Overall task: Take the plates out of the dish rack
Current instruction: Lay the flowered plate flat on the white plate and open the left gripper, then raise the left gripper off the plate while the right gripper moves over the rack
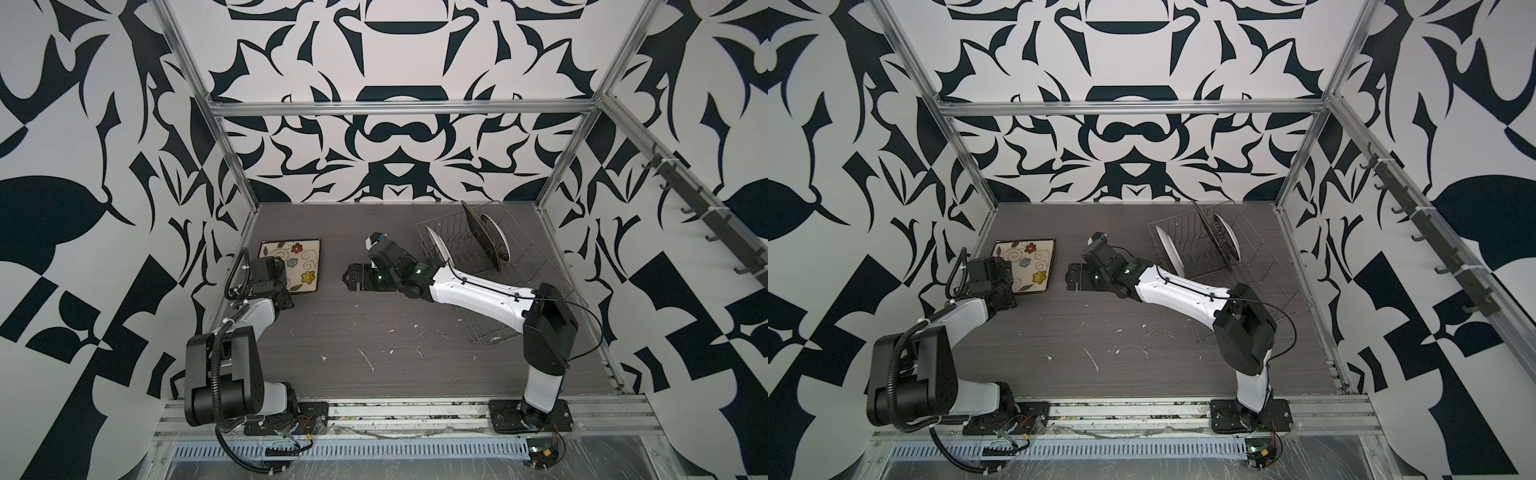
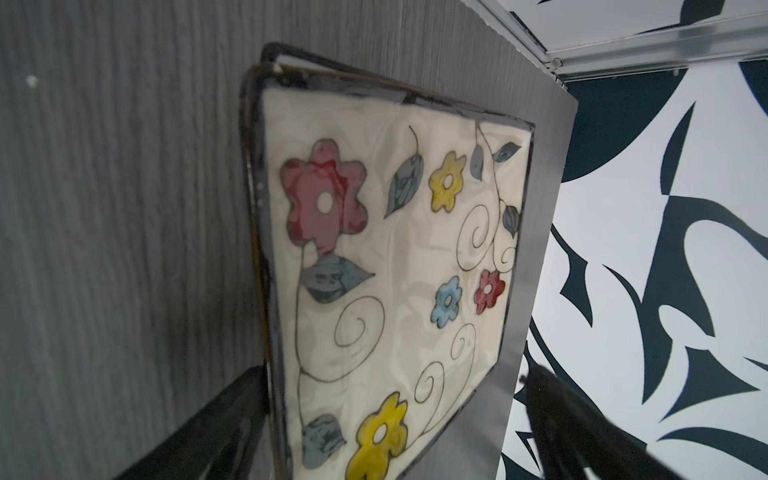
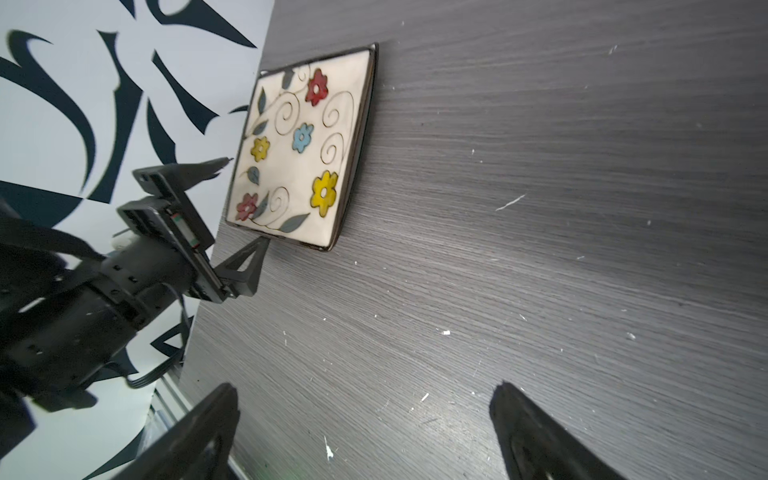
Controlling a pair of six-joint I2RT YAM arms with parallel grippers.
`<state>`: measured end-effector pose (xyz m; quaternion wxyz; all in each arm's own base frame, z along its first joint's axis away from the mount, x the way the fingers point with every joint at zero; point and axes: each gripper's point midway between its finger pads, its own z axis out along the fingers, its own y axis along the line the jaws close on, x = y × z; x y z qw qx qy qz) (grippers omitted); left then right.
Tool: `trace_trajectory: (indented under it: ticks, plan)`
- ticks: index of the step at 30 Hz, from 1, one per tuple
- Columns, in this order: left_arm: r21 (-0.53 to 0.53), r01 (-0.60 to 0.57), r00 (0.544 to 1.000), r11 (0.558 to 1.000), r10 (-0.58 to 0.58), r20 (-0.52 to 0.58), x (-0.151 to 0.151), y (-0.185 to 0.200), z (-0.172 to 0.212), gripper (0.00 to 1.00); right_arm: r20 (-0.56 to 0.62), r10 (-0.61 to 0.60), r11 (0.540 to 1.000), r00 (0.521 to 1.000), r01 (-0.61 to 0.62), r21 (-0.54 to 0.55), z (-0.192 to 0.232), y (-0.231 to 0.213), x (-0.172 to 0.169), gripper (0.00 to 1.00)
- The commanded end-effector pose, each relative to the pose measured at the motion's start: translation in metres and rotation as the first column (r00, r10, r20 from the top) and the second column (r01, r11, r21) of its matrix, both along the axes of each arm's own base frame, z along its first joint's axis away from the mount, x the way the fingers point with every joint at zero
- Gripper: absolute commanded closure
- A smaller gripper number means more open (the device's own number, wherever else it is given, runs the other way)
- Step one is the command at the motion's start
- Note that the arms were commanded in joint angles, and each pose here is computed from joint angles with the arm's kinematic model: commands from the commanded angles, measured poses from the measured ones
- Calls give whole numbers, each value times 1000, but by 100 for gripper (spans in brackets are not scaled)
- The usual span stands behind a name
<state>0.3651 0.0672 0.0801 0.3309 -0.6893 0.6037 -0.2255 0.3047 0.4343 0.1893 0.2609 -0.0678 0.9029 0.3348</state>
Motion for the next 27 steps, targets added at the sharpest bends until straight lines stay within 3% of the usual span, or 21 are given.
trace_trajectory:
  ticks: [1,10,14,18,21,24,27]
  plan:
    - [6,-12,1000,1000,12,14,1,2,16,1,55,-8,998,998,5,57,29,0,0,2]
    - [3,-21,999,1000,21,-33,-21,1,2,1,60,9,999,998,-12,46,26,-8,-9,2]
    - [6,21,1000,1000,-21,-5,-27,-6,5,1,76,11,998,997,-16,66,26,-13,-14,2]
    - [122,126,988,985,-136,77,-29,-13,34,1,96,18,997,995,-25,78,23,-17,-20,2]
    - [247,201,965,948,-236,117,-34,-17,69,1,126,39,997,991,-47,60,25,-17,-25,1]
    - [341,262,939,903,-321,128,-41,-22,96,0,174,69,997,982,-64,-32,24,-24,-23,2]
    - [409,332,893,850,-423,154,-45,-38,115,1,219,59,974,974,-8,-226,15,-49,-11,1]
